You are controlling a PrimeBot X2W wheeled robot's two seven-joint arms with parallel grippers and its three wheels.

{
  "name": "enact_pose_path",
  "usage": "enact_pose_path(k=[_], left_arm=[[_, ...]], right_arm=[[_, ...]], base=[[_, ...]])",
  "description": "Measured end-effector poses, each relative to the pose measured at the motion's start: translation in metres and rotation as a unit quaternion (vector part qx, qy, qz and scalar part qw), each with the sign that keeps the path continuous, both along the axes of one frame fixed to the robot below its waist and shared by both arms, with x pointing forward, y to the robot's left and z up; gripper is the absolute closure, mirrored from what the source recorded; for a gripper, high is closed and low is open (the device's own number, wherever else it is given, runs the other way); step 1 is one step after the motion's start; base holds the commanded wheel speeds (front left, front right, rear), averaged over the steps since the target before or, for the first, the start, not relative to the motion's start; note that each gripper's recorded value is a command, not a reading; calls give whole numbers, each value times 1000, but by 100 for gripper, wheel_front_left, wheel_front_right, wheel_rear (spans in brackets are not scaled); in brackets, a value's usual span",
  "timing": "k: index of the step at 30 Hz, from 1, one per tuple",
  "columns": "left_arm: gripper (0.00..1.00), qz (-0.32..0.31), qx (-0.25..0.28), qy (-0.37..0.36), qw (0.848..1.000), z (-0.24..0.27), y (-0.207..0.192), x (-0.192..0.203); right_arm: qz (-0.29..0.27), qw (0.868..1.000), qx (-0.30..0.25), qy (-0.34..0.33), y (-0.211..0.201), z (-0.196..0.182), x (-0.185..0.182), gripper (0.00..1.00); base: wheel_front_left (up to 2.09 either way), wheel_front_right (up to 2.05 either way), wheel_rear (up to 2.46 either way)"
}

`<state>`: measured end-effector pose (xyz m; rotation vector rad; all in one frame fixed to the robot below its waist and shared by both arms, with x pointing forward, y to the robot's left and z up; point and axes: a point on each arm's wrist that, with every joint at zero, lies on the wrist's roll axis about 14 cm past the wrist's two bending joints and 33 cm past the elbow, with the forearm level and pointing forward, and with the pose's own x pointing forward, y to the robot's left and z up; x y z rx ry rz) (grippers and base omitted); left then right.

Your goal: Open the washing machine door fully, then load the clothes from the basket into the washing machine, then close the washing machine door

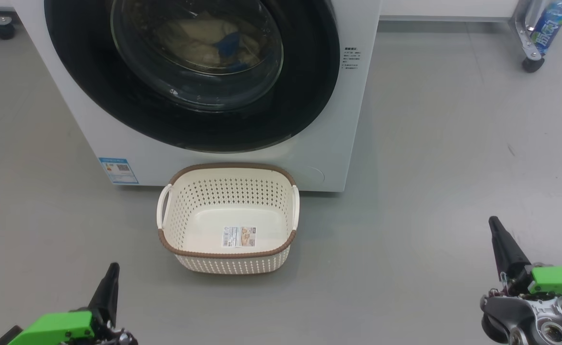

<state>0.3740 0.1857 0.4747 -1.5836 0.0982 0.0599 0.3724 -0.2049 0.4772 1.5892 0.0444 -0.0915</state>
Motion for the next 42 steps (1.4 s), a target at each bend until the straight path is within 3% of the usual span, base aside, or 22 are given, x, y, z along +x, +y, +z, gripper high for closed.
enact_pose_path(k=[42], left_arm=[[100,0,0,0,1000,0,0,0]], right_arm=[[1,1000,0,0,0,0,0,100]], base=[[0,0,0]])
